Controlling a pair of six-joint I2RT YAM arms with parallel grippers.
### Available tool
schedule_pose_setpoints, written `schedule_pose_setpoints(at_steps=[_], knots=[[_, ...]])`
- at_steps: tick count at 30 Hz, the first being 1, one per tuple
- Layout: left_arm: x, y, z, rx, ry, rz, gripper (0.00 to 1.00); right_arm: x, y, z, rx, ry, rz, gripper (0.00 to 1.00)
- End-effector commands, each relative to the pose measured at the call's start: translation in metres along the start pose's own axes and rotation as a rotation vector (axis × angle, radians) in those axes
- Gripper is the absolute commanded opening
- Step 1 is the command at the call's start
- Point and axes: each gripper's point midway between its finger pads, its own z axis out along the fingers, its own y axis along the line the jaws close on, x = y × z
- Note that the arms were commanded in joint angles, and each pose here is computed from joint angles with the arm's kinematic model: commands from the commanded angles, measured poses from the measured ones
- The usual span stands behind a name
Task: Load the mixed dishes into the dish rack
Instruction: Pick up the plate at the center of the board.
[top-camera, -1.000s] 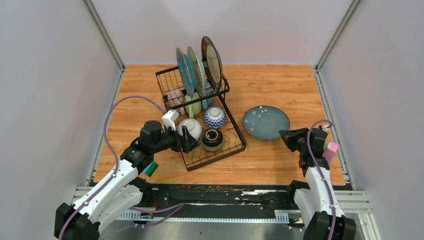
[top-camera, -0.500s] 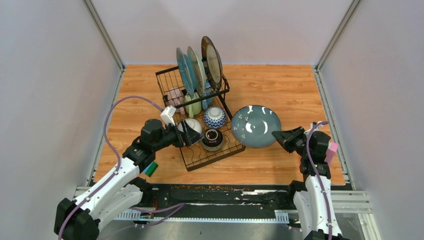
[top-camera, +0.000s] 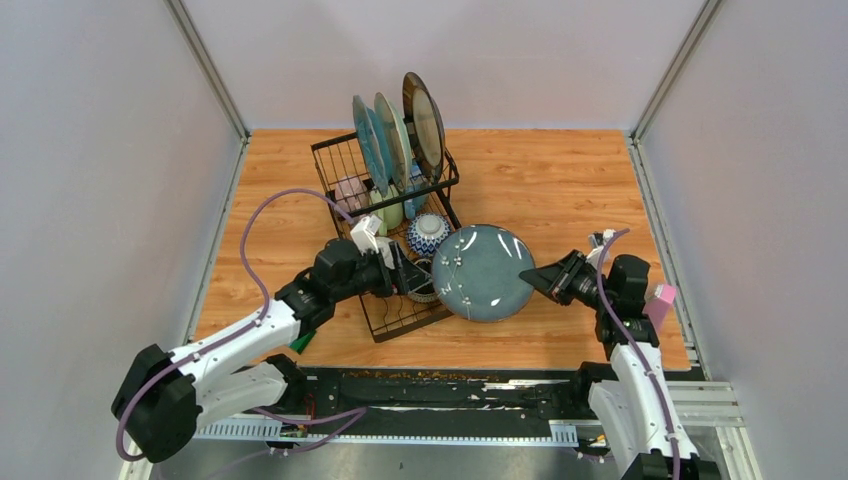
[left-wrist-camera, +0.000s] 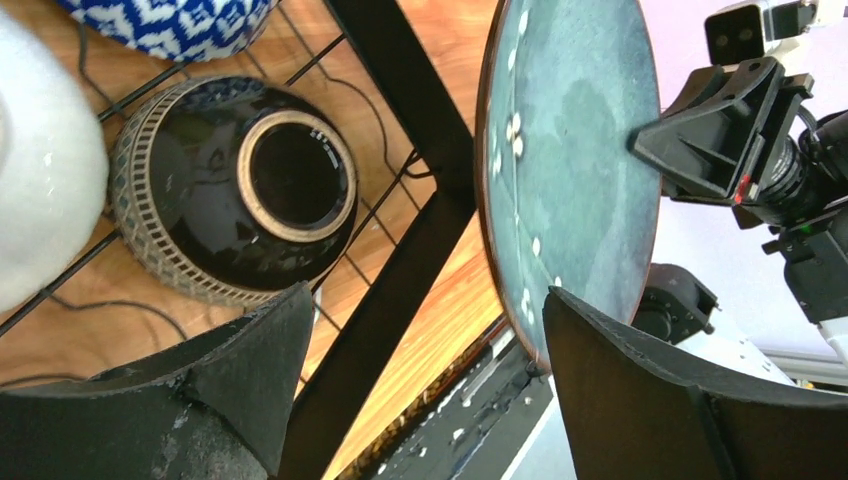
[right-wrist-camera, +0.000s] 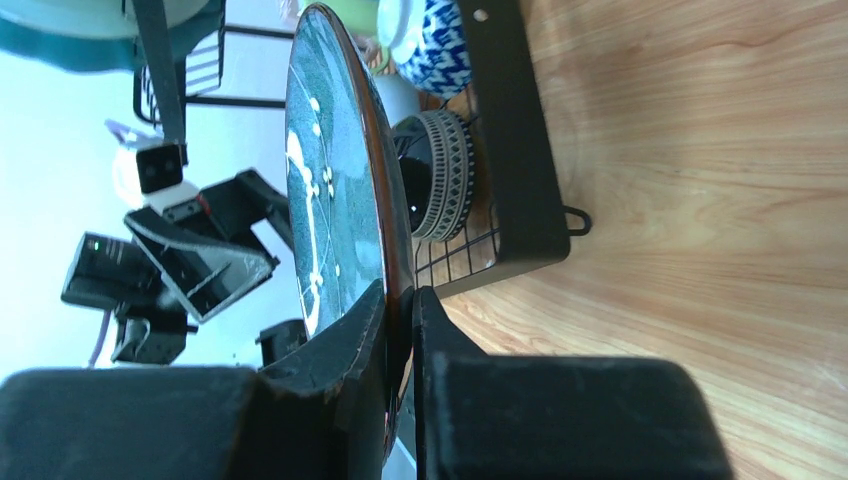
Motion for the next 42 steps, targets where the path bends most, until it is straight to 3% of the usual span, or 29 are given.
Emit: schedule_pose_setpoints(at_steps=[1, 7, 14, 25, 42], knots=[[-0.03, -0.044, 0.006, 0.153, -0.089, 0.007, 0.89, -0.004, 0.07, -0.005, -0.221, 0.04, -0.213, 0.0], [-0.027, -0.048, 0.01, 0.179, -0.075, 0.01, 0.74, 0.016, 0.081, 0.004, -0.283, 0.129, -0.241, 0.0], [-0.025, -0.05, 0.008, 0.194, -0.069, 0.024, 0.4, 0.022, 0.084, 0.01, -0.324, 0.162, -0.249, 0.0], [-0.025, -0.053, 0.001, 0.21, -0.069, 0.084, 0.0, 0.031, 0.091, 0.013, -0.363, 0.22, -0.319, 0.0], [-0.033, -0.067, -0.016, 0.29, -0.152, 0.129, 0.0, 0.053, 0.082, 0.027, -0.36, 0.349, -0.324, 0.27]])
